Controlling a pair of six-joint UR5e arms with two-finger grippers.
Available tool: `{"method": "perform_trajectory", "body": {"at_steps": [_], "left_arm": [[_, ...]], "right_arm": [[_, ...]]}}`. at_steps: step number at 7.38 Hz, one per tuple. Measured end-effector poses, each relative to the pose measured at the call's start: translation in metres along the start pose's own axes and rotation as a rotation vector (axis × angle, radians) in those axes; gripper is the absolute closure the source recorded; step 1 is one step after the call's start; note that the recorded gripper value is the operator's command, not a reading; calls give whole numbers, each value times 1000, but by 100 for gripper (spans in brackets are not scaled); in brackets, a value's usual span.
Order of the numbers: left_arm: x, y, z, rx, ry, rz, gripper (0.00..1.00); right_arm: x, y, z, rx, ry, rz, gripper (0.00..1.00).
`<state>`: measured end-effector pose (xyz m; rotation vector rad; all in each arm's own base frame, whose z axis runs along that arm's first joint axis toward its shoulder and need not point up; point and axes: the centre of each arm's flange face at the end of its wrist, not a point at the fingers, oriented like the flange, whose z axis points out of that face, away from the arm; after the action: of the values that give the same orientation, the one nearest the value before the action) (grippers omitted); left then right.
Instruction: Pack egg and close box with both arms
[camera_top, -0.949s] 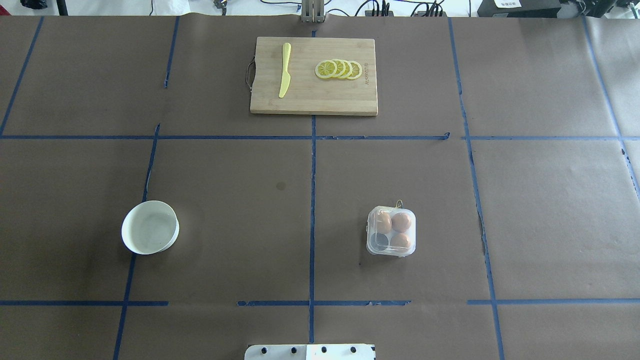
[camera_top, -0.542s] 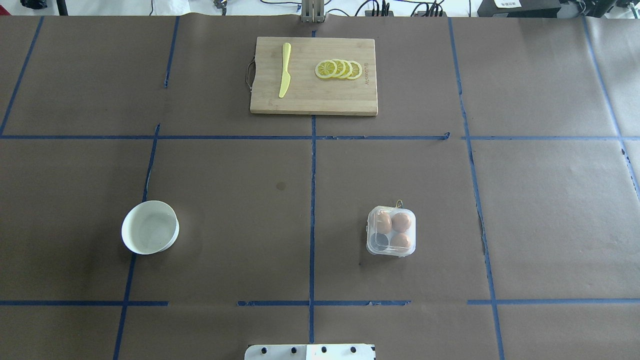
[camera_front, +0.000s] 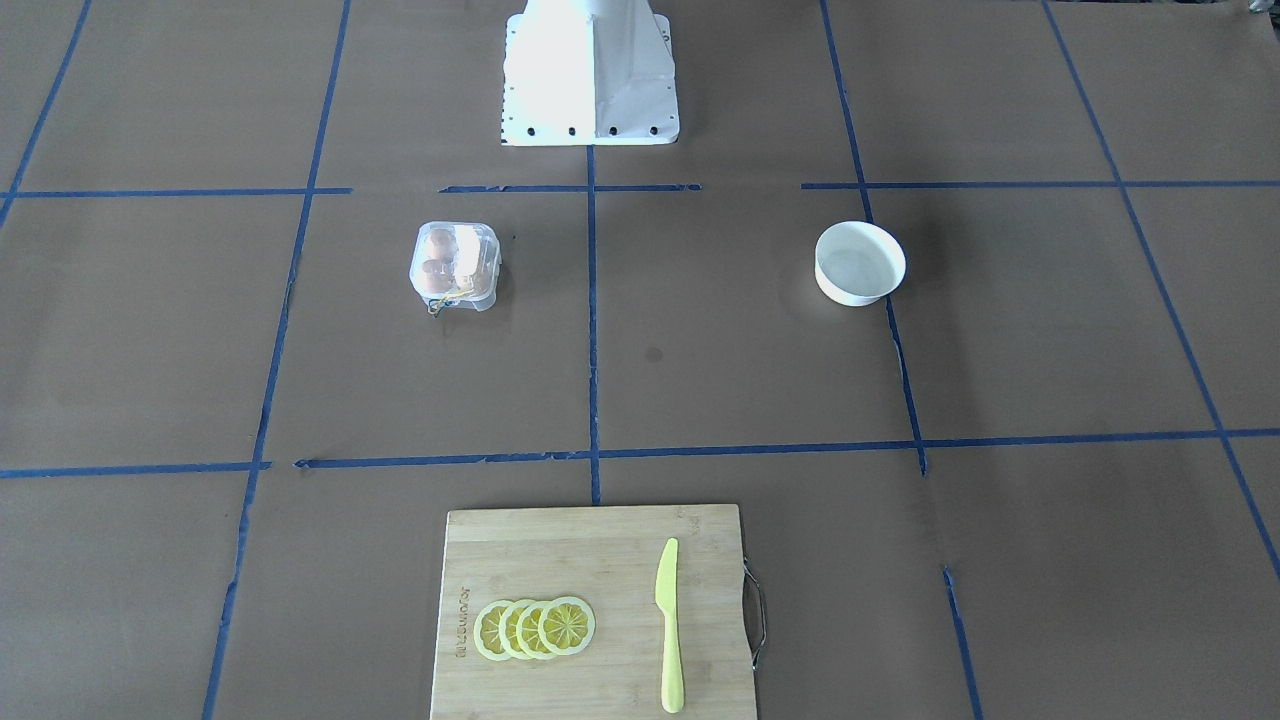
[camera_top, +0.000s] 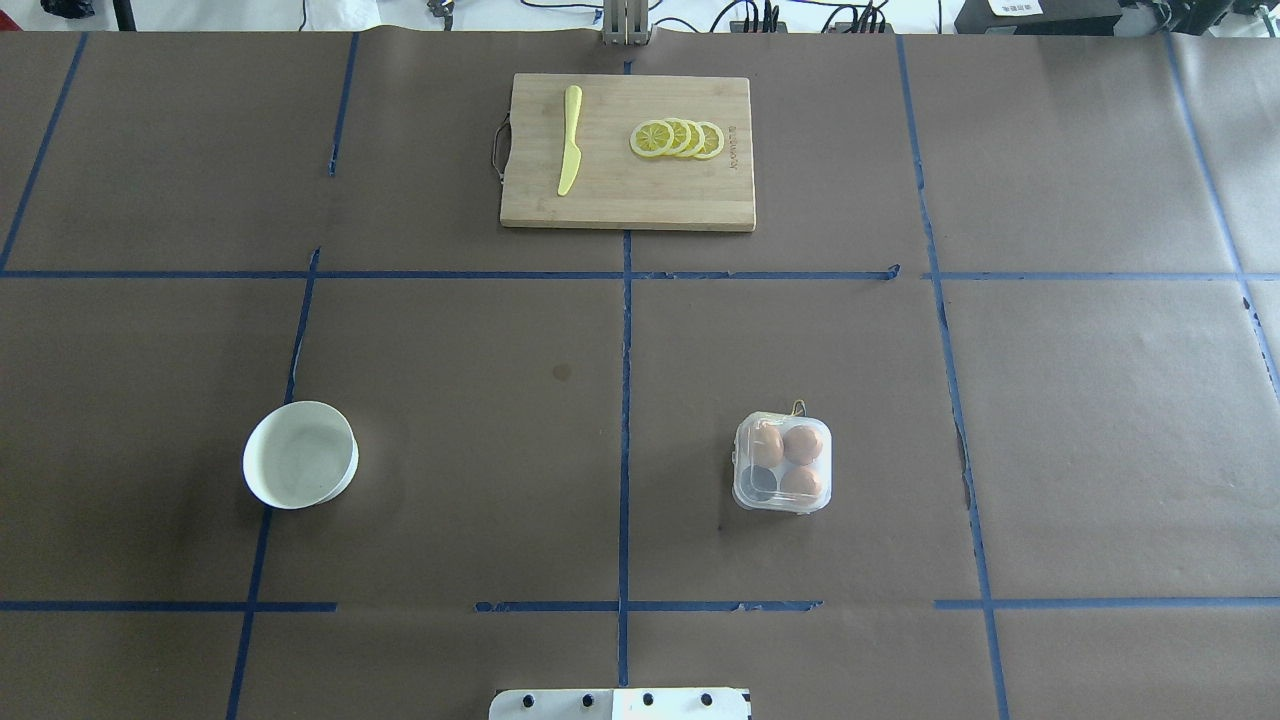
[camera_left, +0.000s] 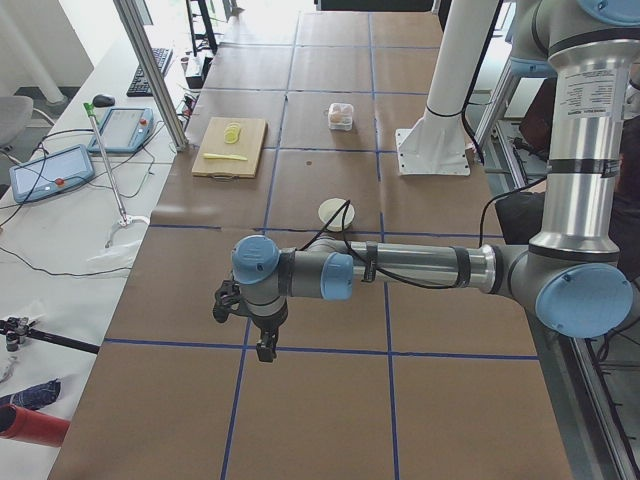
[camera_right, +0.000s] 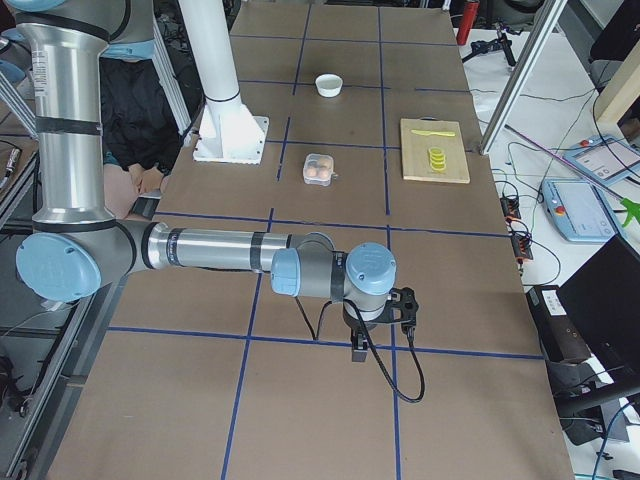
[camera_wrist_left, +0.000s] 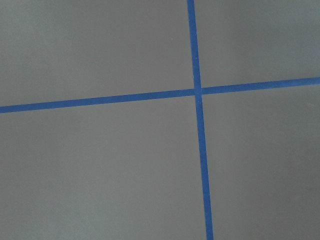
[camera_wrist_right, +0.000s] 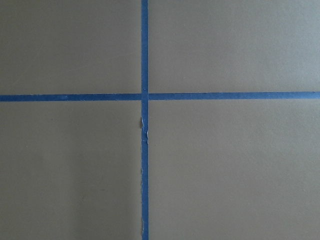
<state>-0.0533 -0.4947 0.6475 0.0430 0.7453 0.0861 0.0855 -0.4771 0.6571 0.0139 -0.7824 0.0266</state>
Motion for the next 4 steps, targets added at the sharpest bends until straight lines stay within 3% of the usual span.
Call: {"method": "perform_trajectory", "body": {"at_steps": [4], "left_arm": [[4,-2,-5,14,3,-24,0]], "right_arm": [[-2,0,-2,5,0,-3,0]]}}
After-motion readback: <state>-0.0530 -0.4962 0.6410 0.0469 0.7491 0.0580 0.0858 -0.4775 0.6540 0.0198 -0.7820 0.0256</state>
